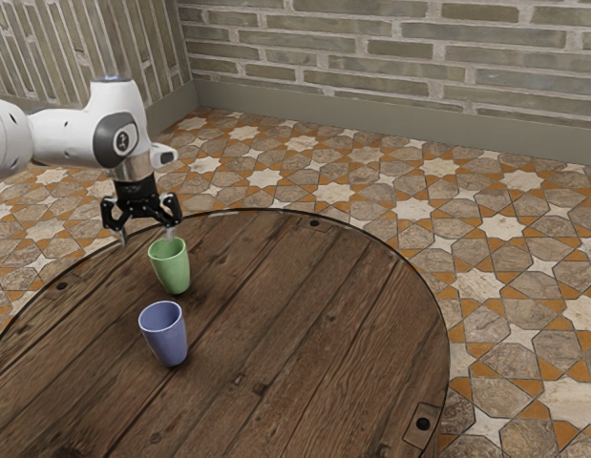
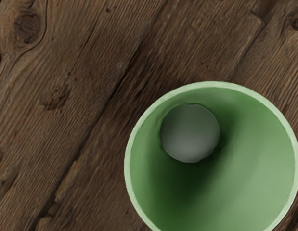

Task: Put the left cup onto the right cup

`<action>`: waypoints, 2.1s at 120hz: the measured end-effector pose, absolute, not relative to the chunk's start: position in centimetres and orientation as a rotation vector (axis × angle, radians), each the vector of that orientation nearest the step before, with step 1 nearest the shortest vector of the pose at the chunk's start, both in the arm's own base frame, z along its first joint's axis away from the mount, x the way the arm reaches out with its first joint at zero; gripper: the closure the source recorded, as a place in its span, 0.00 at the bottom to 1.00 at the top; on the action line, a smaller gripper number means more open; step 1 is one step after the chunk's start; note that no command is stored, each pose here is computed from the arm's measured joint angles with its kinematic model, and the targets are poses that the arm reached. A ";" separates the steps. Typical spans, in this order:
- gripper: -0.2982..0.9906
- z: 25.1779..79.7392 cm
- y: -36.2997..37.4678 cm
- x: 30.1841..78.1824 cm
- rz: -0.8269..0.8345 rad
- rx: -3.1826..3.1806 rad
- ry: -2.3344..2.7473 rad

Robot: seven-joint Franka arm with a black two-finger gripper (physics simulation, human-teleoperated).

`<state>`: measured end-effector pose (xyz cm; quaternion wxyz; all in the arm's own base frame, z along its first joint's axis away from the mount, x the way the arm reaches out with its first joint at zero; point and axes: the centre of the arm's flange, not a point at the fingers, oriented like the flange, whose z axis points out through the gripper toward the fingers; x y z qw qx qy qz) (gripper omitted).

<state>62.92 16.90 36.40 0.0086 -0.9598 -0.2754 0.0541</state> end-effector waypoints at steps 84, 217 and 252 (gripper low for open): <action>0.23 32.8 19.0 62.2 0.226 -2.896 -1.117; 0.47 32.1 18.8 63.7 0.179 -2.872 -1.177; 0.58 32.1 18.6 63.8 0.179 -2.872 -1.176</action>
